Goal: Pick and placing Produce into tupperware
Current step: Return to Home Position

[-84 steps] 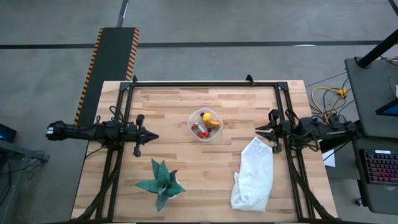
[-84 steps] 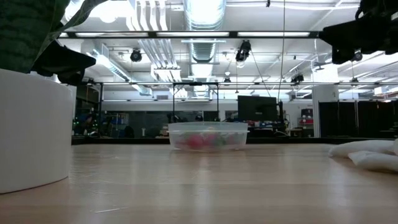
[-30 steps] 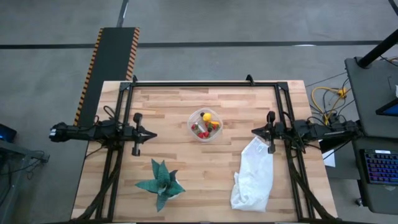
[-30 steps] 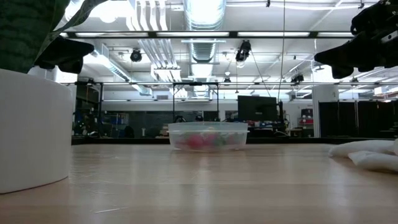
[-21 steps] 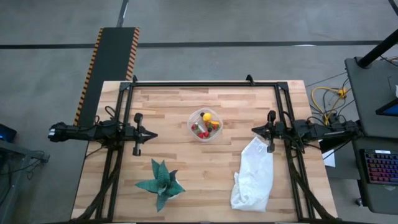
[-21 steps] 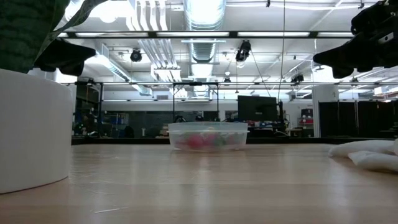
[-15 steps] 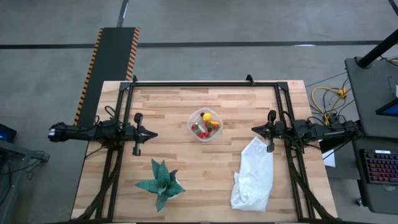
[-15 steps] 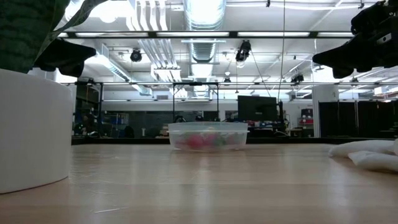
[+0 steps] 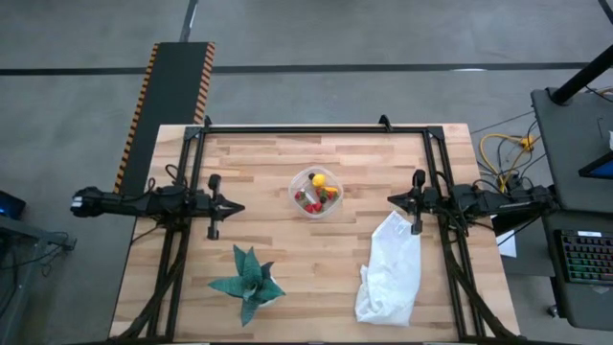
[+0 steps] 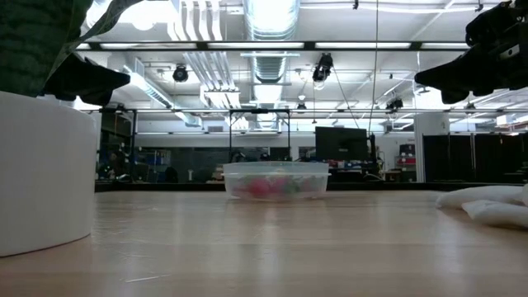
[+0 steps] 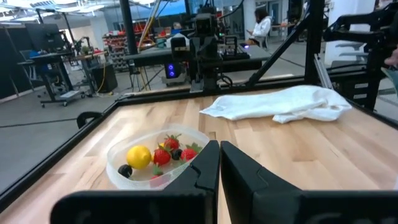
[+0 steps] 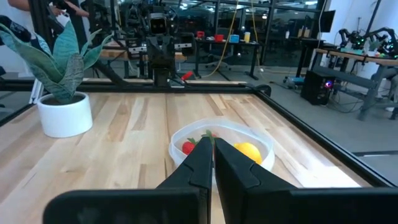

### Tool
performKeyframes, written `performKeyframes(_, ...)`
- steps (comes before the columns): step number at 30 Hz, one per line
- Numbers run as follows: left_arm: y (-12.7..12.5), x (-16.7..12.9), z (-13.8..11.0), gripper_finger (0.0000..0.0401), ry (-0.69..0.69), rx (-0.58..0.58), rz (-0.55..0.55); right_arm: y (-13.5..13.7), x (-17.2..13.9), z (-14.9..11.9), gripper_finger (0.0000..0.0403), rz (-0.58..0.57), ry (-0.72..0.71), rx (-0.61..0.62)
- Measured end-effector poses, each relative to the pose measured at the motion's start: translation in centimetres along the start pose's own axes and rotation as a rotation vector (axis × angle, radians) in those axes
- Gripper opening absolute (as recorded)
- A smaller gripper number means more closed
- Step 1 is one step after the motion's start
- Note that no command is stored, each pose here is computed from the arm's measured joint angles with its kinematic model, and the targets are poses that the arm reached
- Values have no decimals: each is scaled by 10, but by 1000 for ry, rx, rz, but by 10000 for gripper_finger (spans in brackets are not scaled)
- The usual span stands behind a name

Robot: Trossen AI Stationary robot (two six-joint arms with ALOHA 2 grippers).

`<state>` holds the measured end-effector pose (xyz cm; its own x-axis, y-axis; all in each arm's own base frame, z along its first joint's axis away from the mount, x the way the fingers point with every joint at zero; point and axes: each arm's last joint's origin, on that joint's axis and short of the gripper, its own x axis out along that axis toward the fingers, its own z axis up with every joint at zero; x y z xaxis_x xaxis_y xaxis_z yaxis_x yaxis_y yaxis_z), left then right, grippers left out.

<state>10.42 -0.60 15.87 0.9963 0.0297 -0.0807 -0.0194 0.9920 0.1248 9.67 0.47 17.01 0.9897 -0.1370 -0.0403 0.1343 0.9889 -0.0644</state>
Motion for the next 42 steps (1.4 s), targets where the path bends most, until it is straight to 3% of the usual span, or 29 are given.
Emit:
performKeyframes(15,-1,3,-4,0,47,6,-5,0,0,0,8,0,0,84)
performKeyframes(42,-1,3,-3,0,43,6,-9,0,0,0,8,0,0,79)
